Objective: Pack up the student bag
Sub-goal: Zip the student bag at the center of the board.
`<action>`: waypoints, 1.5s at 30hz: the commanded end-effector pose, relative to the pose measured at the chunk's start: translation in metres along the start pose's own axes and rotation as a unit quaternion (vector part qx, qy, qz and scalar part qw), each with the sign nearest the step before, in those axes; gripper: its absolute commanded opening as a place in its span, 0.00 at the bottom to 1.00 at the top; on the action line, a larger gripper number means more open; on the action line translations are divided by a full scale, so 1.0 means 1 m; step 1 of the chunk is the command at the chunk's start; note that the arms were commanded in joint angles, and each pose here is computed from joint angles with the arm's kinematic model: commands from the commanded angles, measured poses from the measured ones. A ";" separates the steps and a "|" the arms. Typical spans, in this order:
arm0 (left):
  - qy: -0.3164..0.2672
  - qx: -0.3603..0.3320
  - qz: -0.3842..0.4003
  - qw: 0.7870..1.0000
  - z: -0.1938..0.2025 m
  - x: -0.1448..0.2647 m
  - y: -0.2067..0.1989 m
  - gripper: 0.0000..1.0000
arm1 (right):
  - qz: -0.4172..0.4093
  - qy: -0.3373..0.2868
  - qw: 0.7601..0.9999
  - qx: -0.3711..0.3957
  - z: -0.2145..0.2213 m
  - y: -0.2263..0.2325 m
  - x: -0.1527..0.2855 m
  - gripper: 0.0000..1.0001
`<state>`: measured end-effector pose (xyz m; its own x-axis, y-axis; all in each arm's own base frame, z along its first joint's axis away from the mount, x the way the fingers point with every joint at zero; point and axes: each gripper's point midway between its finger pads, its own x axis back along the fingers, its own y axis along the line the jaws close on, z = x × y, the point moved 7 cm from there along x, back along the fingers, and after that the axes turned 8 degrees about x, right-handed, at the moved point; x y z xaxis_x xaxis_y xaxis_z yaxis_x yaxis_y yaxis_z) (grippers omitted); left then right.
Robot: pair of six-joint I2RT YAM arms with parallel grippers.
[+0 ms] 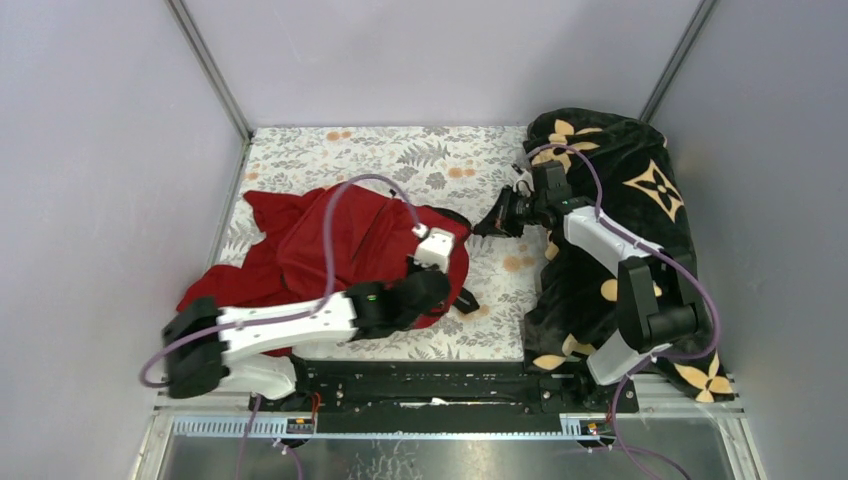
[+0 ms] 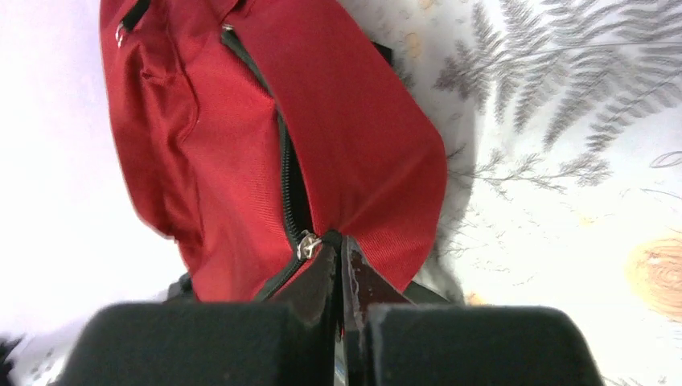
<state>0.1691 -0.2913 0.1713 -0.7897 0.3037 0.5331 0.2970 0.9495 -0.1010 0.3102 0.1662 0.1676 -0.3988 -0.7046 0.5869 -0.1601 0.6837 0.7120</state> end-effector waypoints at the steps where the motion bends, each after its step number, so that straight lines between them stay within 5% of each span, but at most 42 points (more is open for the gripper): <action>1: -0.028 0.042 0.094 0.994 0.003 0.043 0.025 0.00 | 0.001 -0.051 0.998 0.039 -0.039 0.010 0.000 0.00; 22: 0.023 0.032 0.178 0.983 0.051 0.072 0.030 0.00 | -0.011 -0.041 0.994 0.099 -0.100 0.044 -0.028 0.00; 33: -0.022 0.036 0.112 0.993 0.033 0.061 0.031 0.00 | 0.024 -0.037 0.995 0.088 -0.036 0.047 0.030 0.00; 36: -0.036 0.021 0.102 0.994 0.023 0.057 0.025 0.42 | 0.004 -0.036 0.995 0.089 -0.022 0.057 0.033 0.00; 38: -0.044 -0.003 0.103 0.994 0.013 0.055 0.017 0.60 | 0.002 -0.029 0.995 0.091 -0.015 0.061 0.033 0.00; 45: -0.076 -0.037 0.087 0.993 -0.021 0.042 -0.016 0.66 | -0.005 -0.030 0.995 0.100 -0.008 0.071 0.041 0.00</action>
<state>0.1313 -0.2780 0.1924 -0.7539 0.4839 0.4444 0.4652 0.8708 -0.1590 0.2884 0.1813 0.2067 -0.3508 -0.6646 0.6597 -0.2416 0.7449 0.6219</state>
